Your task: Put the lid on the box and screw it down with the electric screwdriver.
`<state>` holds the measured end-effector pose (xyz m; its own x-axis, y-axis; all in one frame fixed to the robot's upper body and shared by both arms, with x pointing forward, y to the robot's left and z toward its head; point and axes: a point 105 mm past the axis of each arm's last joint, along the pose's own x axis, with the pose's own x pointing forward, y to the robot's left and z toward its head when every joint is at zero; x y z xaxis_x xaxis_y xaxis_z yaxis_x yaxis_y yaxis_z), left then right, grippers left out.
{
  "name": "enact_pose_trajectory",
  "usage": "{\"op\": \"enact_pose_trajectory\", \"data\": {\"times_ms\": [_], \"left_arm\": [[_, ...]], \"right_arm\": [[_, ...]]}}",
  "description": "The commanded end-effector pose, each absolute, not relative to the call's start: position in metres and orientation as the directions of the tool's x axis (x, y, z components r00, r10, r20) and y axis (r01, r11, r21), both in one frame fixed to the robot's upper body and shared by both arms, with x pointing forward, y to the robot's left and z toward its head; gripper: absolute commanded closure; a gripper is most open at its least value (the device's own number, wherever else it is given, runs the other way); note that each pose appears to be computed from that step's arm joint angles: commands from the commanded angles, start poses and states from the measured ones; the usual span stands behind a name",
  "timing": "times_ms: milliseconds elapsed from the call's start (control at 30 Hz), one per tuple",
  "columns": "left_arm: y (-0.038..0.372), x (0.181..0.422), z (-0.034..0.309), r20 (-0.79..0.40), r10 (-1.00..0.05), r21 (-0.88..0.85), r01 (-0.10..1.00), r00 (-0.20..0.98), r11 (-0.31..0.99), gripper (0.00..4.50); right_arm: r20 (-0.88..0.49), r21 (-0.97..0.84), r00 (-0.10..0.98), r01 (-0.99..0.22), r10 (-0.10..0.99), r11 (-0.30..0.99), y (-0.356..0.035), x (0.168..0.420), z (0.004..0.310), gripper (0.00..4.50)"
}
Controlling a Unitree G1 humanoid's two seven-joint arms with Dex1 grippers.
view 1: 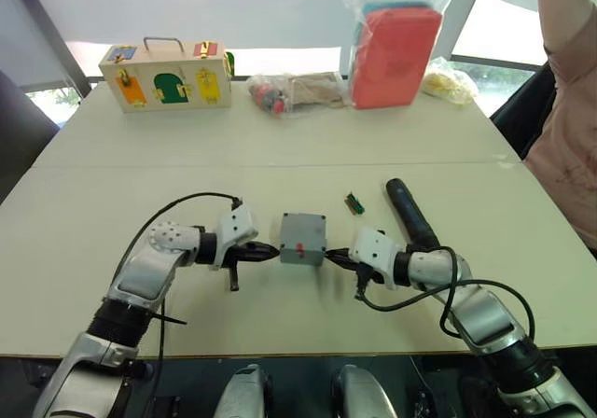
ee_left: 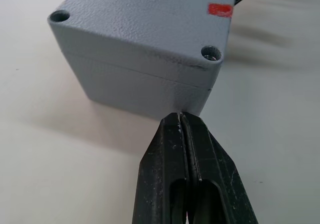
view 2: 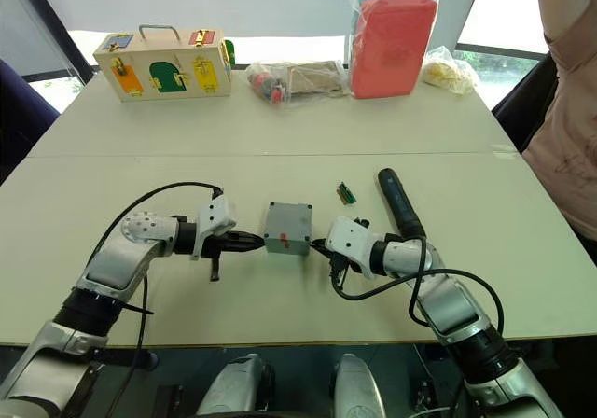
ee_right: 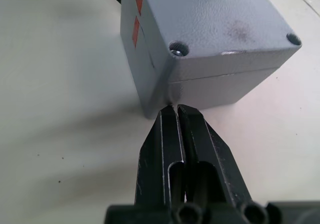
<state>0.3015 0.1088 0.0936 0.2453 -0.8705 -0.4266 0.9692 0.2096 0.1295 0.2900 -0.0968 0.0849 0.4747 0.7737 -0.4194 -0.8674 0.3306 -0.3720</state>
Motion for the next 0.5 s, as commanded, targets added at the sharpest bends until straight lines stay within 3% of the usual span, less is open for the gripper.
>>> {"op": "enact_pose_trajectory", "data": {"times_ms": [33,300,500], "left_arm": [[0.098,0.294,0.108,-0.382,-0.901,0.157,0.975,0.208,0.158,4.5],[0.106,0.295,0.104,-0.412,-0.881,0.174,0.969,0.231,0.173,4.5],[0.128,0.289,0.109,-0.445,-0.86,0.189,0.965,0.251,0.184,4.5]], "right_arm": [[-0.372,-0.392,0.421,-0.879,0.827,0.272,-0.081,0.285,0.098,4.43],[-0.382,-0.411,0.415,-0.876,0.826,0.25,-0.08,0.288,0.1,4.43],[-0.388,-0.418,0.495,-0.846,0.777,0.33,-0.104,0.29,0.112,4.43]]}}
